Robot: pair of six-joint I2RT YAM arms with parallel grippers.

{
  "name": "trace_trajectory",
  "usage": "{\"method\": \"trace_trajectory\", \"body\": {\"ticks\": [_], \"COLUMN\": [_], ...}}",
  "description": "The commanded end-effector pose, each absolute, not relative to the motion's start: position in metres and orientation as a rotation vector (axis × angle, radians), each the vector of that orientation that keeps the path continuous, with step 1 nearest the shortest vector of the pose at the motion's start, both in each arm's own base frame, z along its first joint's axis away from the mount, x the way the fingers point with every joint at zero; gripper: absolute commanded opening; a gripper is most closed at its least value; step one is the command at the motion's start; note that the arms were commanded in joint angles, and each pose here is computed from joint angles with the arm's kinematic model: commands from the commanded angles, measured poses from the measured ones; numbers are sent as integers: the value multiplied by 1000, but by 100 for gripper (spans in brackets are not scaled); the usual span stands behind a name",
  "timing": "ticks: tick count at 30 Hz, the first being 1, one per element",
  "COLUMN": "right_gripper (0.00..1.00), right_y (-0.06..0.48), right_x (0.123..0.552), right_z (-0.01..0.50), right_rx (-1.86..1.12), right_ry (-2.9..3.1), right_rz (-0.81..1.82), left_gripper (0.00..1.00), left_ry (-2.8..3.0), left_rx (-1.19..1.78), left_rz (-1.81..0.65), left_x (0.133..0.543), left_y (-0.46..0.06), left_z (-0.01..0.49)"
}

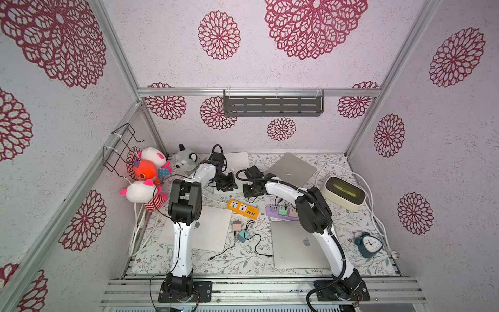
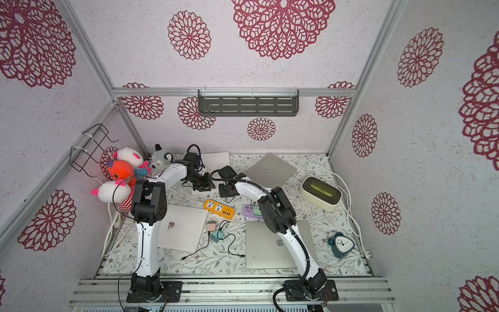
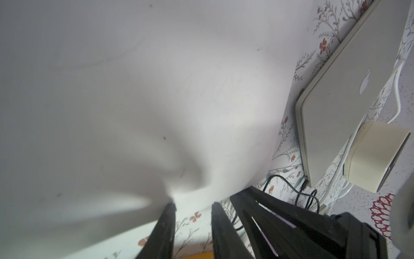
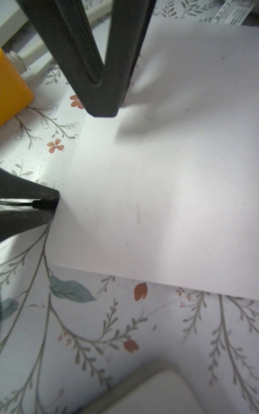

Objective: Unplug the laptop charger
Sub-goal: Remove the charging cable from the laptop.

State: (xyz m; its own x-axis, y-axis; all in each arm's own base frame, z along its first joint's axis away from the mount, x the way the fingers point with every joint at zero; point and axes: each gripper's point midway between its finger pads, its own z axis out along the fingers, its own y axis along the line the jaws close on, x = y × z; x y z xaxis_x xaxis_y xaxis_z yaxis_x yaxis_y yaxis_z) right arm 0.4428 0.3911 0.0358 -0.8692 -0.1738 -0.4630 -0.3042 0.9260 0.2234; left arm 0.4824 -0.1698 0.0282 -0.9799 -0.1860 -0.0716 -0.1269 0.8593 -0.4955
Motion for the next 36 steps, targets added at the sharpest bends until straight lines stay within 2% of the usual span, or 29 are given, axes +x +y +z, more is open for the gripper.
{"method": "trace_trajectory", "body": {"ticks": [1,5,9,11,14,19,24,30,36], "right_gripper": [12,12,12,12,12,12,12,12,12], "right_y": [367,390,384,383,387,396,383,403,378], "right_x": [423,420,415,415,412,410,414,409,407], "right_z": [24,29,18,15,15,25,20,16,18], "right_rx": [-429,-334,-468,-482,-464,-319,-318,-398,-468], "right_ry": [2748,2720,2747,2767,2768,2746,2767,2781,2784], "right_rz": [172,496,203,175,260,542,382,312,217], "left_gripper": [31,31,31,31,31,31,31,31,31], "left_ry": [2950,2953,2951,2952,2954,2951,2950,2951,2951], "left_rx": [-258,-258,-263,-264,-267,-265,-262,-270,-273], "left_rz": [-719,-717,-719,-719,-722,-720,-724,-724,-725], "left_x": [474,473,473,474,473,473,473,473,473], "left_y": [-161,-161,-161,-161,-161,-161,-161,-161,-161], "left_z": [20,19,19,17,17,19,18,15,15]}}
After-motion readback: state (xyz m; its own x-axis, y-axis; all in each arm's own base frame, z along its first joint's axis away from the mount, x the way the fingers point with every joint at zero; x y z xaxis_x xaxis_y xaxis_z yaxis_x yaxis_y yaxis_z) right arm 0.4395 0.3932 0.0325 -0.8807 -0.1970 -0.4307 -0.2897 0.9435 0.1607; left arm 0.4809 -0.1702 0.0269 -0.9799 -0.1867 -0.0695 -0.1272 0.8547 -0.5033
